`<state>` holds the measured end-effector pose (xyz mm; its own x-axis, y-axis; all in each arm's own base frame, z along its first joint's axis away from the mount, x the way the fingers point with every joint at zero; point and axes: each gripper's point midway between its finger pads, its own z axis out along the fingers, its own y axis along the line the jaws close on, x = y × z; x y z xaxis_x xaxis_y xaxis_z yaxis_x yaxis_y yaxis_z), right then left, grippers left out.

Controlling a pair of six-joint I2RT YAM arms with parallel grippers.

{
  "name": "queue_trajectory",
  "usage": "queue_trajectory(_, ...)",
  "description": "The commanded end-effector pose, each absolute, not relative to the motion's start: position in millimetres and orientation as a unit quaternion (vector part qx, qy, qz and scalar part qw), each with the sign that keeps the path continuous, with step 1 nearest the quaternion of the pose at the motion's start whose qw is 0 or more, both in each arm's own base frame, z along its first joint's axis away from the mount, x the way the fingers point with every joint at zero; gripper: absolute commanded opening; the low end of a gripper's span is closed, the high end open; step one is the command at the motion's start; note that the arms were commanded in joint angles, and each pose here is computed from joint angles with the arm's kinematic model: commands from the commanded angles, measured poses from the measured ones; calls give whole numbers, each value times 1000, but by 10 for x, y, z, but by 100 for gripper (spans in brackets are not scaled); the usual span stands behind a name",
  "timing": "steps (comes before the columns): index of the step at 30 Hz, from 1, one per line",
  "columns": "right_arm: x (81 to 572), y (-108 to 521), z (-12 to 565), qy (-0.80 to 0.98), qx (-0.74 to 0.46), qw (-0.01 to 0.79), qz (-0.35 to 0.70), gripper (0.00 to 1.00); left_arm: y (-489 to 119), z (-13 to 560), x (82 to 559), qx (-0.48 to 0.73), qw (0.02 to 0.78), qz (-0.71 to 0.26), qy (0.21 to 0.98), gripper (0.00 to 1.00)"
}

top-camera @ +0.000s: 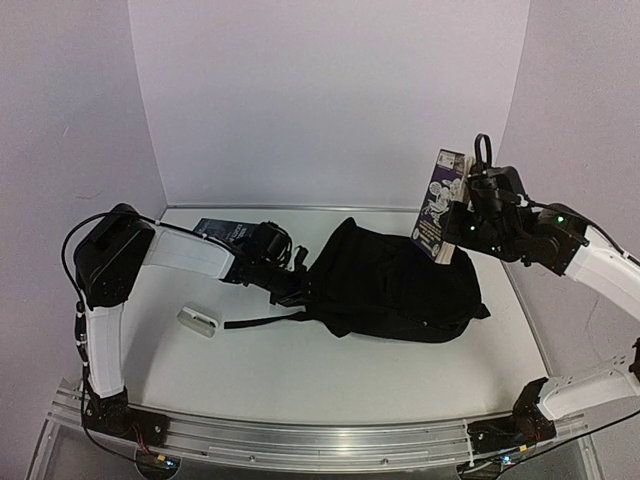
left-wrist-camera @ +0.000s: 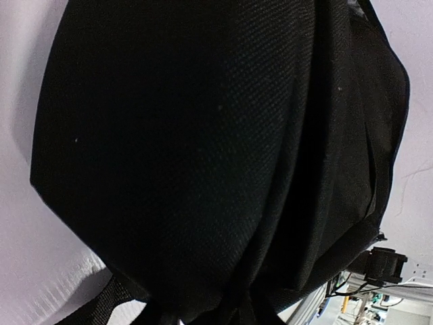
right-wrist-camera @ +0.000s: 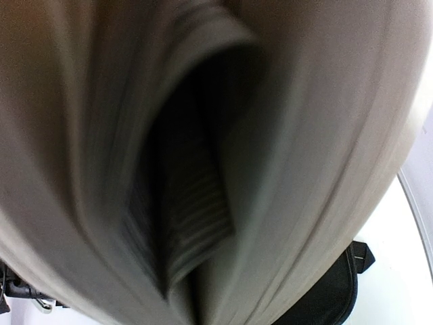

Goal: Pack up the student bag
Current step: Move the student bag to the center of the board.

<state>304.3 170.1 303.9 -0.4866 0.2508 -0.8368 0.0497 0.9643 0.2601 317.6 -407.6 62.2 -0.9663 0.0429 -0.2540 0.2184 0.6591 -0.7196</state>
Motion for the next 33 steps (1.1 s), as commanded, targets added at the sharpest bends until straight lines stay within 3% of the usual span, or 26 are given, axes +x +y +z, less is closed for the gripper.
queue_trajectory(1, 3027, 1651, 3402, 827, 113, 534, 134, 0, -4106, 776, 3368, 57, 146, -411, 898, 5)
queue_trajectory(3, 3021, 1637, 3375, 829, 114, 532, 129, 0, -3982, 800, 3379, 48, 158, -398, 902, 0)
queue_trajectory(13, 3010, 1573, 3282, 836, 119, 524, 106, 0, -2674, 812, 3435, -26, 193, -327, 925, 1)
queue_trajectory(15, 3023, 1590, 3253, 839, 118, 521, 104, 0, -2538, 838, 3408, -16, 199, -303, 932, 11)
queue_trajectory(19, 3055, 1599, 3176, 843, 120, 516, 92, 0, -2378, 1004, 3429, 18, 227, -234, 945, 58)
queue_trajectory(22, 3076, 1559, 3094, 845, 130, 514, 75, 0, -2374, 1347, 3460, 63, 291, -158, 942, 74)
queue_trajectory(28, 3119, 1415, 2875, 850, 156, 501, 49, 0, -3045, 2046, 3279, 142, 369, -172, 902, 86)
queue_trajectory(33, 3192, 1263, 2726, 857, 172, 486, 33, 0, -3995, 2160, 2899, 228, 356, -230, 877, 88)
